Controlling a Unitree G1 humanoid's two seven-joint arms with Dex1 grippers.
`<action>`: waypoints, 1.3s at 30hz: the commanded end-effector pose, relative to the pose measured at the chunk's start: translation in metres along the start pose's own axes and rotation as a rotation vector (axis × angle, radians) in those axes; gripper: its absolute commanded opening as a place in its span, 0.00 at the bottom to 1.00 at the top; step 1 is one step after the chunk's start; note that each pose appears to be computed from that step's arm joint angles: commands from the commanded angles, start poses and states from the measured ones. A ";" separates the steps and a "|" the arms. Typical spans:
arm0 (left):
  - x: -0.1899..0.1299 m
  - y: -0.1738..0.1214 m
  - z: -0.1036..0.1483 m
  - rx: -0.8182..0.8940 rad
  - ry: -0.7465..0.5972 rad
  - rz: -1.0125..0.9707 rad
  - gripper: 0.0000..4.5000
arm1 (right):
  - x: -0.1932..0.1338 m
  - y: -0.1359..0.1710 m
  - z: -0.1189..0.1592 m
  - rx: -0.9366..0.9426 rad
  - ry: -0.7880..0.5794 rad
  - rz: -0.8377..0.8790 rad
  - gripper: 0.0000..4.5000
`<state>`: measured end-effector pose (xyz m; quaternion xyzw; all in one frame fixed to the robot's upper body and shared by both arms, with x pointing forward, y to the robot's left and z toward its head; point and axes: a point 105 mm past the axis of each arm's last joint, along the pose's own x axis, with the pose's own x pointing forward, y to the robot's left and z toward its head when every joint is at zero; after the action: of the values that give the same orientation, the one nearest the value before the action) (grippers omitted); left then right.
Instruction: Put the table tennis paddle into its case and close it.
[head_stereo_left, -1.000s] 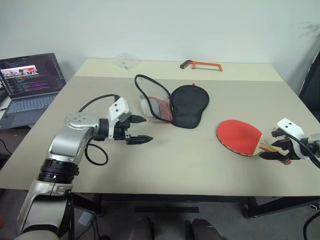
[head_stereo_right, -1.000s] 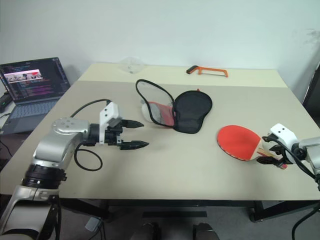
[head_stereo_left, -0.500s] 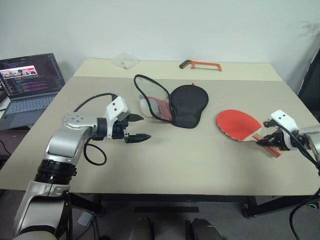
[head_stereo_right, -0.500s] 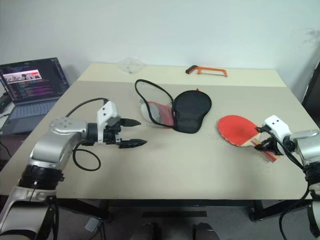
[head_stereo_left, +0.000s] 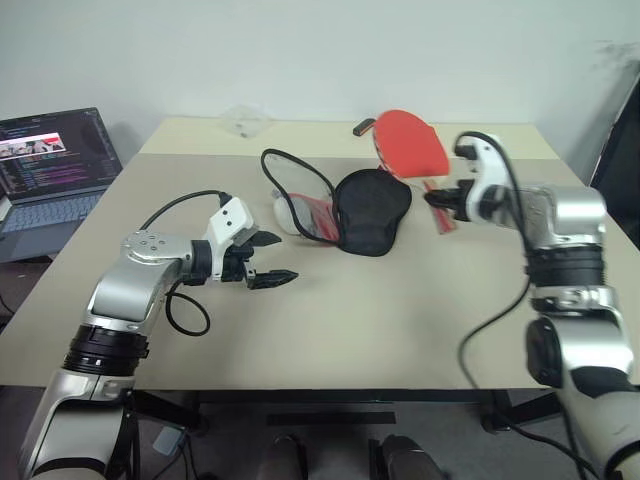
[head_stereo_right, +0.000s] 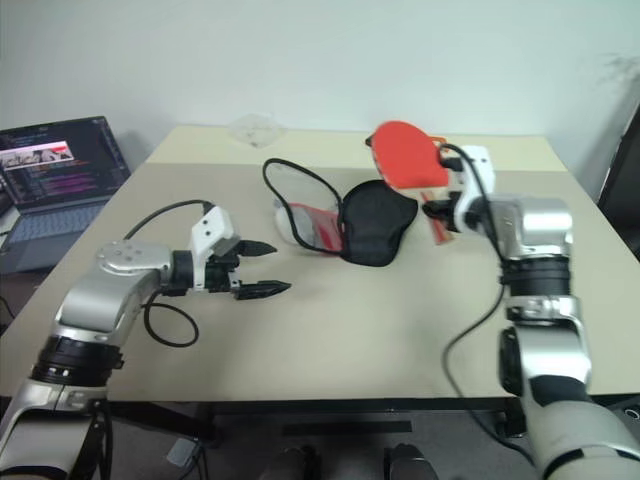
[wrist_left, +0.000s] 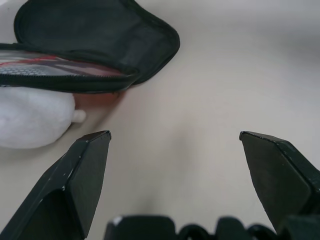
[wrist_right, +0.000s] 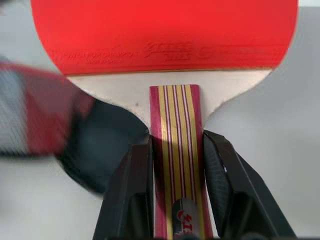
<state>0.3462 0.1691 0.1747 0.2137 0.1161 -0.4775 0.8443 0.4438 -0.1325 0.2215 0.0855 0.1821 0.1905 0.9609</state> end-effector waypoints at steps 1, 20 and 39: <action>-0.002 -0.004 0.010 0.030 -0.024 0.015 1.00 | 0.008 0.001 0.024 0.104 -0.110 -0.069 0.23; -0.004 -0.018 0.004 0.010 0.003 0.041 1.00 | 0.060 0.053 -0.025 0.425 0.017 -0.101 0.23; -0.002 -0.021 0.001 0.013 0.019 0.050 1.00 | 0.068 0.049 -0.025 0.451 -0.028 -0.164 0.23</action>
<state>0.3296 0.1612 0.1583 0.2126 0.1365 -0.4553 0.8538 0.4718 -0.0608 0.1637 0.2831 0.2483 0.0495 0.9251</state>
